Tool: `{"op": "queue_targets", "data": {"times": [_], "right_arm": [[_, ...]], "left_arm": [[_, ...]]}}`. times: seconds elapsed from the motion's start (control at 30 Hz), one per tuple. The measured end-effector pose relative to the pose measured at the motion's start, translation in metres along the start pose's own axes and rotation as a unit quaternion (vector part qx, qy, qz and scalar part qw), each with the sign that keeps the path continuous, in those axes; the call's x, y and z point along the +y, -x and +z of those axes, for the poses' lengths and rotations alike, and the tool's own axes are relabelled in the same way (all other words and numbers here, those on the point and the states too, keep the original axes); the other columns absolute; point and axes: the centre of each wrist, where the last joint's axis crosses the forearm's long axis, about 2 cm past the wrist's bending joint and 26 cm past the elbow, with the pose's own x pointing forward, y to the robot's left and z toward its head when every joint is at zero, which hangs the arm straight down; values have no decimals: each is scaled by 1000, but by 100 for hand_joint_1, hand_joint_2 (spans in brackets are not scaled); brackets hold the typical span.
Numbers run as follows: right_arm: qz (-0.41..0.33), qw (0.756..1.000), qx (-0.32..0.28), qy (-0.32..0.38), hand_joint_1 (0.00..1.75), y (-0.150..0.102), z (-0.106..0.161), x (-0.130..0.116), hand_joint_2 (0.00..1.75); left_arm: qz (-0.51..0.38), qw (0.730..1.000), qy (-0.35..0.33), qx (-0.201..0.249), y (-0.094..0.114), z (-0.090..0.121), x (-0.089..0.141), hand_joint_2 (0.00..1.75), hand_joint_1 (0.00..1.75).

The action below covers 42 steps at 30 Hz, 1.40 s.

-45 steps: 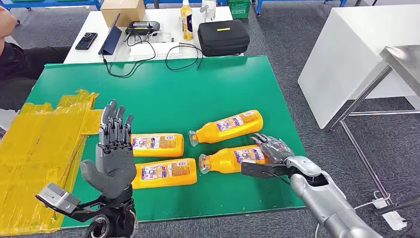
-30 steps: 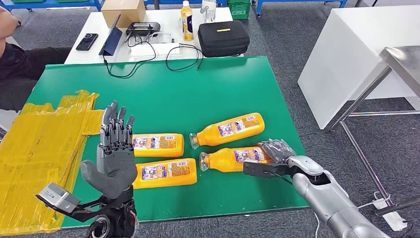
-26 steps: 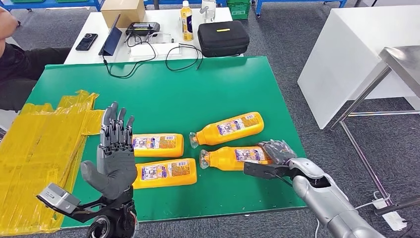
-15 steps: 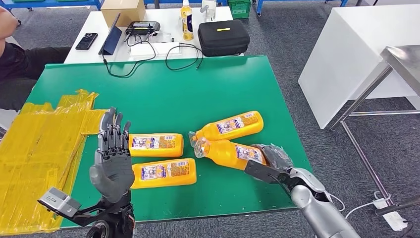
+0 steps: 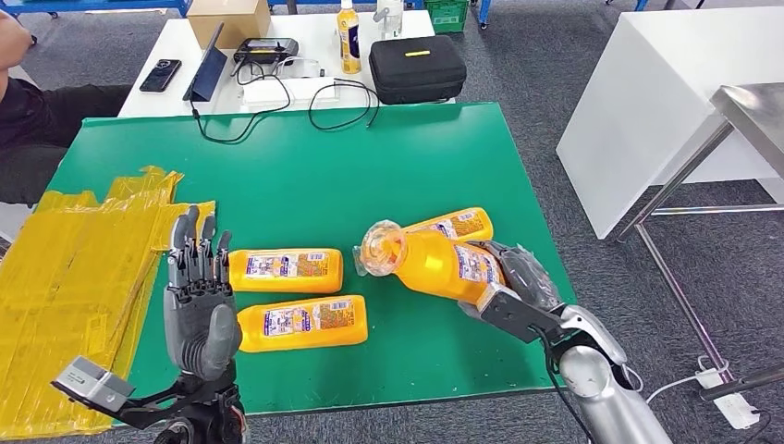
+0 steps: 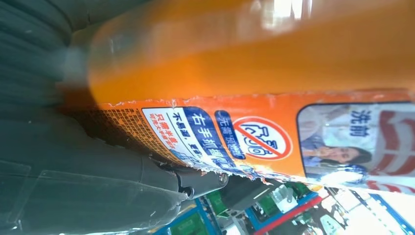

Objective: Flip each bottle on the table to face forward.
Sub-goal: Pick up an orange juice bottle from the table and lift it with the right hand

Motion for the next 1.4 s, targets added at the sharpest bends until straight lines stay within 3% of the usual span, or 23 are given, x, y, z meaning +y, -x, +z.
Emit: {"op": "queue_targets", "data": {"times": [0.17,0.27,0.43,0.77,1.23,1.4], "right_arm": [[-14,1000,-25,6,175,-7,-2,4,175],[-31,998,-46,9,175,-21,-11,21,175],[-68,995,-76,10,175,-51,-38,52,175],[-125,986,-108,17,175,-84,-93,61,175],[-159,982,-102,9,175,-89,-101,76,175],[-167,979,-113,3,175,-102,-110,83,175]], "left_arm": [[6,1000,-4,-1,0,0,1,175,0],[16,1000,-3,-2,0,-1,0,175,0],[34,999,5,-6,-1,-4,-3,175,0],[53,998,12,-10,-1,-9,-6,175,0],[58,998,18,-8,-1,-12,-9,175,0],[58,998,14,-6,-1,-12,-7,175,0]]}}
